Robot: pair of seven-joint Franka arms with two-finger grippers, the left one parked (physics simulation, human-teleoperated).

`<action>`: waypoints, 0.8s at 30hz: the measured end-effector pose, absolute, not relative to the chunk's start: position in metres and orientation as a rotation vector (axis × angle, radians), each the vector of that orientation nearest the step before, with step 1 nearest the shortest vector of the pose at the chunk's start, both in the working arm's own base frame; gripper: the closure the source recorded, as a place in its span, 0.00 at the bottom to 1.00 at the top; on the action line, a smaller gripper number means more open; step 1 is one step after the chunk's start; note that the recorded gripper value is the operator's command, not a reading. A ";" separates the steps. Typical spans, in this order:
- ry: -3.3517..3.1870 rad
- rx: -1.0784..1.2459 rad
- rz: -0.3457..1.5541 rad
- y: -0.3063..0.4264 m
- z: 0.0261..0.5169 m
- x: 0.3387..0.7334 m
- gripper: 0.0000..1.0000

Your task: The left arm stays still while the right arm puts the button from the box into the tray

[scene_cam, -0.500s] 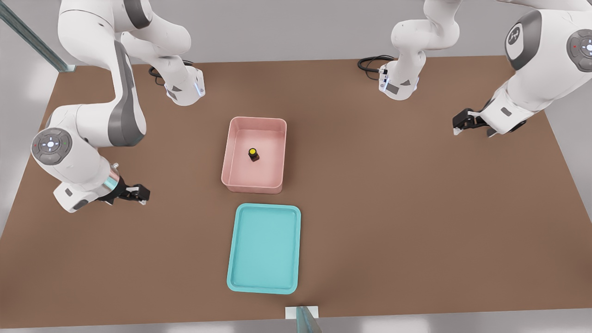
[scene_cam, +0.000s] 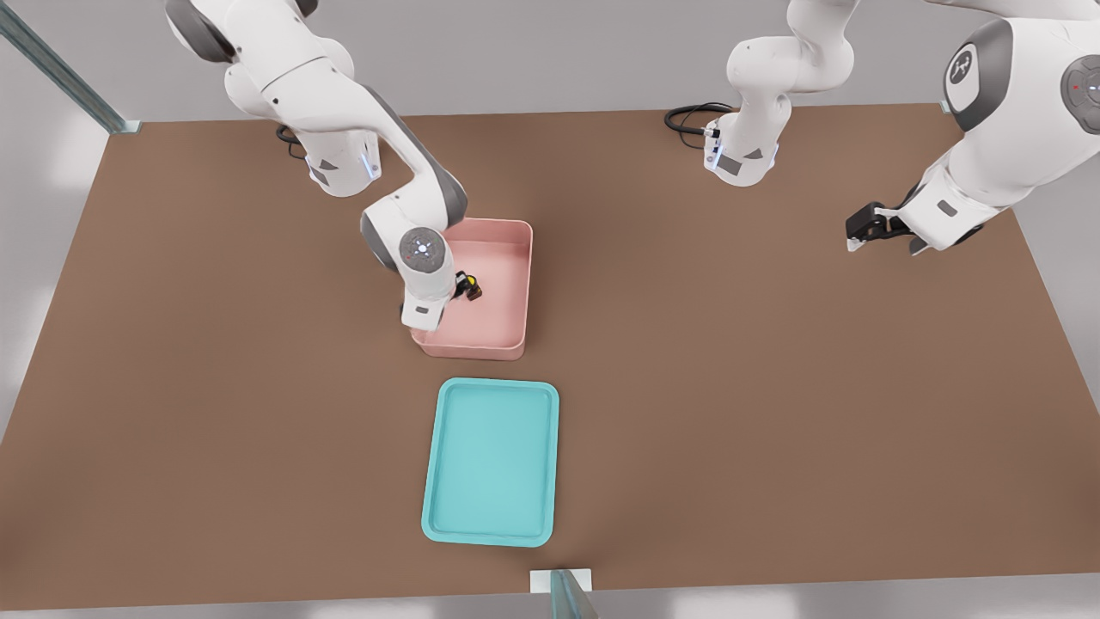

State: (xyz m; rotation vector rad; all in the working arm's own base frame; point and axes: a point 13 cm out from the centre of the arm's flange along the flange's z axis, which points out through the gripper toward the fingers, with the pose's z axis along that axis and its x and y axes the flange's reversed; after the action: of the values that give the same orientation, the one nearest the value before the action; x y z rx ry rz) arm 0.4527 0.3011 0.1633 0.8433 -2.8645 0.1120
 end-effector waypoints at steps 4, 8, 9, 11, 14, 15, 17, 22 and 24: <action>-2.880 0.929 0.081 0.336 0.152 0.428 0.00; -2.889 0.938 0.064 0.343 0.140 0.414 0.00; -2.892 0.945 0.061 0.346 0.141 0.410 0.00; -2.890 0.953 0.061 0.348 0.139 0.401 0.00; -2.885 0.972 0.062 0.353 0.139 0.387 0.00; -2.881 0.975 0.062 0.354 0.137 0.383 0.00; -2.868 0.969 0.063 0.353 0.128 0.377 0.00; -2.858 0.980 0.073 0.350 0.106 0.374 0.00; -2.864 0.986 0.075 0.350 0.102 0.377 0.00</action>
State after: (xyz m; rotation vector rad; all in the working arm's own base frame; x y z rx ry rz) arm 0.3767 0.3497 0.1024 0.9858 -2.8637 0.0748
